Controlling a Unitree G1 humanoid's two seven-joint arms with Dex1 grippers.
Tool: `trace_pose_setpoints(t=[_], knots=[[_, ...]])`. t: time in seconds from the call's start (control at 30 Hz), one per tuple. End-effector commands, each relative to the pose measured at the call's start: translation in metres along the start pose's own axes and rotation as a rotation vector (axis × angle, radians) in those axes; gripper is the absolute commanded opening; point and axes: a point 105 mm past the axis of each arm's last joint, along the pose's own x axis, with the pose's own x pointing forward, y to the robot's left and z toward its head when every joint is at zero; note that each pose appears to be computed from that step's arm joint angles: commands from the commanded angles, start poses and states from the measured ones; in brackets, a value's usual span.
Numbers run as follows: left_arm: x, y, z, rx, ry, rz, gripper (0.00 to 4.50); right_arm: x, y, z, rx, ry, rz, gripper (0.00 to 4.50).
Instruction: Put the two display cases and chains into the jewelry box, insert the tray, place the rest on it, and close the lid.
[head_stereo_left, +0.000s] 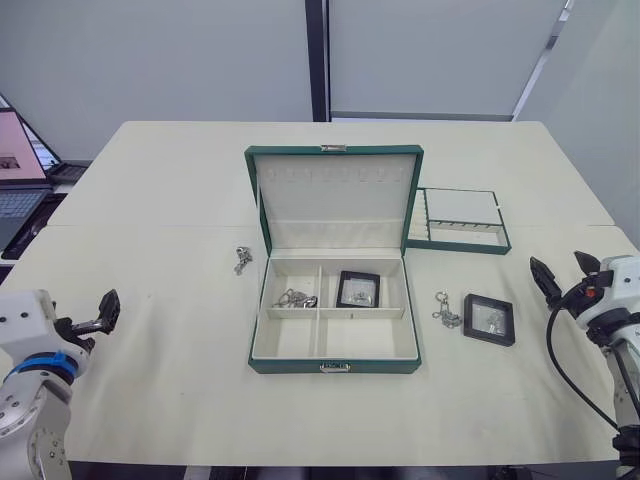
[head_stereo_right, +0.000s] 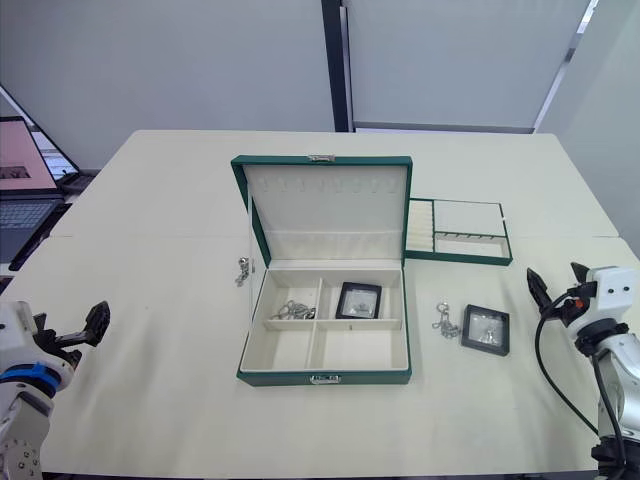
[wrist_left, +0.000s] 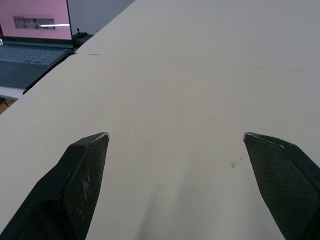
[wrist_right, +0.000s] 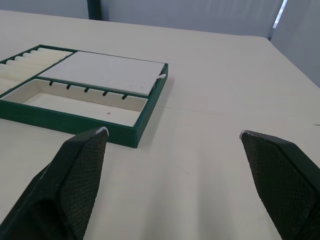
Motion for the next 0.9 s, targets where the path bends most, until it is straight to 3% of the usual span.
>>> trace_pose_setpoints(t=[0.03, 0.33, 0.47, 0.6, 0.73, 0.9], knots=[[0.003, 0.001, 0.015, 0.028, -0.055, 0.002, 4.48, -0.004, -0.005, 0.011, -0.015, -0.046, -0.018, 4.50], [0.010, -0.004, 0.020, 0.047, -0.069, -0.029, 4.48, -0.004, -0.009, 0.015, -0.021, -0.058, -0.023, 4.50], [0.008, -0.011, 0.024, 0.052, -0.089, -0.051, 4.48, 0.002, 0.009, 0.038, -0.015, -0.122, 0.086, 4.50], [-0.001, -0.037, 0.017, 0.026, -0.083, -0.122, 4.48, 0.009, 0.088, 0.099, -0.012, -0.188, 0.524, 4.50], [0.003, -0.064, 0.010, -0.012, -0.064, -0.184, 4.48, 0.000, 0.146, 0.127, -0.068, -0.168, 0.852, 4.50], [0.011, -0.113, 0.007, -0.031, -0.061, -0.312, 4.48, -0.002, 0.193, 0.148, -0.134, -0.153, 1.107, 4.50]])
